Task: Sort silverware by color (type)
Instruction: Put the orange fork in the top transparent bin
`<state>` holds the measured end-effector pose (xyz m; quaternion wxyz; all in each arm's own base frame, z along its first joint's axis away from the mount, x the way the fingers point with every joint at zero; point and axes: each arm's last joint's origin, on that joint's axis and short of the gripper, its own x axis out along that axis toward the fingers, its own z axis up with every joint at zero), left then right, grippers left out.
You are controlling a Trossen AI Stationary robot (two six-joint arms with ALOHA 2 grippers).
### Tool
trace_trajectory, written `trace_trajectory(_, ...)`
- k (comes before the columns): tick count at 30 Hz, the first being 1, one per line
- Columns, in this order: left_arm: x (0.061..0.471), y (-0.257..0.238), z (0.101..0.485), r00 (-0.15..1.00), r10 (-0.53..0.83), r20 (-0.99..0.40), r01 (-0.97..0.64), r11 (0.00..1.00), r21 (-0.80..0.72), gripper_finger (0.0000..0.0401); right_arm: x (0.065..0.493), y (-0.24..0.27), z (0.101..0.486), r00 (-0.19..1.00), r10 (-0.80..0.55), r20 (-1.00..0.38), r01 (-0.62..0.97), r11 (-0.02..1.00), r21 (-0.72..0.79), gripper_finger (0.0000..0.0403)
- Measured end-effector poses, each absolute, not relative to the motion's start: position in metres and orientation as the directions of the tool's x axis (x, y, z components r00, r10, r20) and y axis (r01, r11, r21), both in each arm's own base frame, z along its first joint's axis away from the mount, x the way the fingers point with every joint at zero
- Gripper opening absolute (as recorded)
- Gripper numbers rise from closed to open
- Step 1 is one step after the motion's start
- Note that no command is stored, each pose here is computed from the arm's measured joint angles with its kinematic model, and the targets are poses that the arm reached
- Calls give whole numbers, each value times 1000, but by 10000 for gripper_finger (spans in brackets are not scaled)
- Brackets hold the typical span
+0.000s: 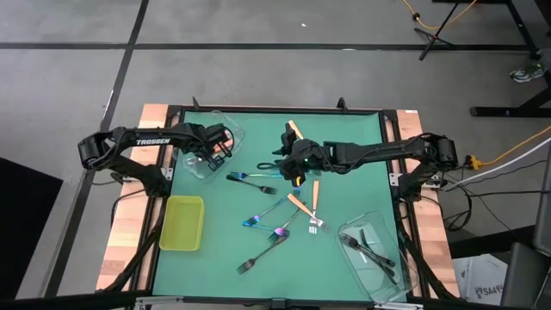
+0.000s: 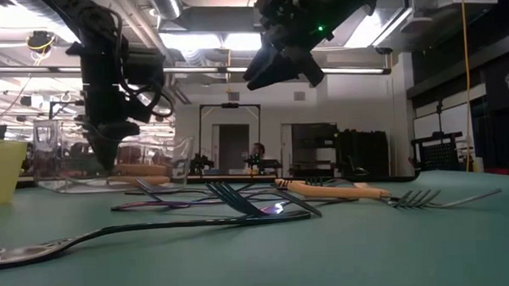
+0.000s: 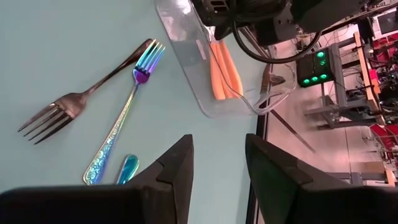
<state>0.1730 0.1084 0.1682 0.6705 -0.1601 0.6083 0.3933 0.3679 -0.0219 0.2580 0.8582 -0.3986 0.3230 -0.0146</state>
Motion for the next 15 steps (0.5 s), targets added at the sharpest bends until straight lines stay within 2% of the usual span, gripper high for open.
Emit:
trace_trajectory(10,174,109,167,-42,334,-942,-722,641,259,1,368,-22,258,790,-283,-543,-233,681,-694,140)
trace_trajectory(15,174,109,167,-42,335,-941,-722,641,260,18,368,-22,258,790,-283,-543,-233,681,-694,140)
